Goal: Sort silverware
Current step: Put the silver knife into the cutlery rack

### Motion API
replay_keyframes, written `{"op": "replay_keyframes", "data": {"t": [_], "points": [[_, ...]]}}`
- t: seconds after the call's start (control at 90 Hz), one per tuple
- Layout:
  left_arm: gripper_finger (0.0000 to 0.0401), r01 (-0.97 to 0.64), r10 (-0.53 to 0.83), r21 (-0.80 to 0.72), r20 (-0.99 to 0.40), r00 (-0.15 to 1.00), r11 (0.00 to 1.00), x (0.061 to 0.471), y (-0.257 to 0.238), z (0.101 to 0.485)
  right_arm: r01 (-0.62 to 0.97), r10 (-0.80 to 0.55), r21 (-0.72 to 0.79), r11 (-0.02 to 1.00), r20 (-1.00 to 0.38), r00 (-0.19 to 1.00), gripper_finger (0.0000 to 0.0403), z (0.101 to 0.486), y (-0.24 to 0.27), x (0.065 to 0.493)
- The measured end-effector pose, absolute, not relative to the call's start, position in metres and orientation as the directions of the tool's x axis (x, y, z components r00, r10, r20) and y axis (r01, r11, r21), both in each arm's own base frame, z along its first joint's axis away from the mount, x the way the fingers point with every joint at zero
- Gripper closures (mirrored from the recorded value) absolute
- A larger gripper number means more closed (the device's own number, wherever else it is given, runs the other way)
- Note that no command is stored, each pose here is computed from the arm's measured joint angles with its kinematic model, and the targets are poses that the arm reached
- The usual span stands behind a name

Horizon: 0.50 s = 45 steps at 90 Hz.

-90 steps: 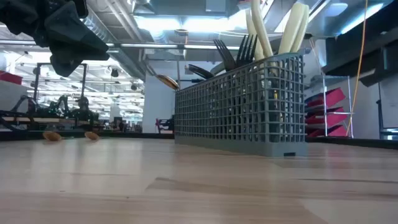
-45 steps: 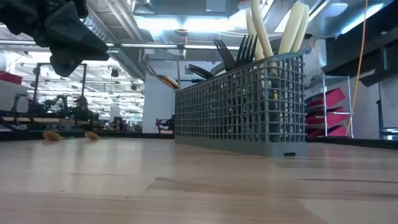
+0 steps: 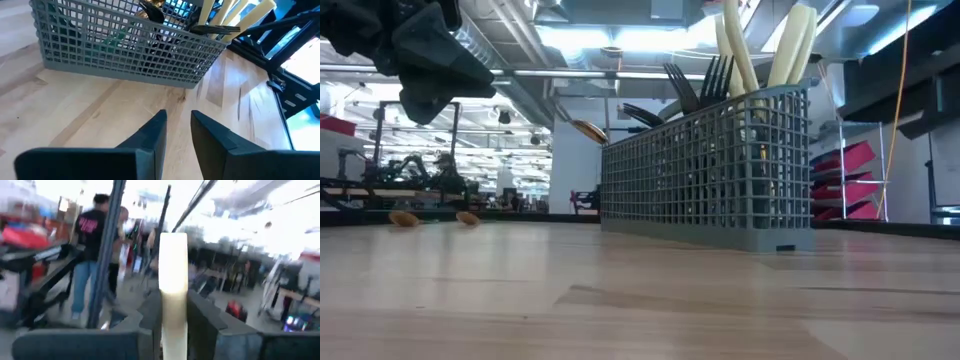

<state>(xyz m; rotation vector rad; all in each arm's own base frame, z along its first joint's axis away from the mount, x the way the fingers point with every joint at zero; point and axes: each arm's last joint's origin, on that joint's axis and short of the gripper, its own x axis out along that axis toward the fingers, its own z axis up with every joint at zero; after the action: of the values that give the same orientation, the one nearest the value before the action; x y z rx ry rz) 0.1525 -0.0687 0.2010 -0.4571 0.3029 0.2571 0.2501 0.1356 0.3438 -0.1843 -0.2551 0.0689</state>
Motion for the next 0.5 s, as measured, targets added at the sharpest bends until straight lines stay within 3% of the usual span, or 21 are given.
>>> {"op": "replay_keyframes", "data": {"t": [0.167, 0.5], "points": [[0.0329, -0.312, 0.176, -0.402, -0.341, 0.923, 0.861, 0.152, -0.069, 0.201, 0.04, 0.019, -0.168, 0.985, 0.336, 0.942, 0.0347, 0.305, 0.105, 0.25], [0.0329, -0.326, 0.196, -0.39, -0.338, 0.921, 0.861, 0.152, -0.068, 0.201, 0.109, -0.019, -0.191, 0.976, 0.424, 0.905, 0.0347, 0.269, 0.086, 0.23]]}}
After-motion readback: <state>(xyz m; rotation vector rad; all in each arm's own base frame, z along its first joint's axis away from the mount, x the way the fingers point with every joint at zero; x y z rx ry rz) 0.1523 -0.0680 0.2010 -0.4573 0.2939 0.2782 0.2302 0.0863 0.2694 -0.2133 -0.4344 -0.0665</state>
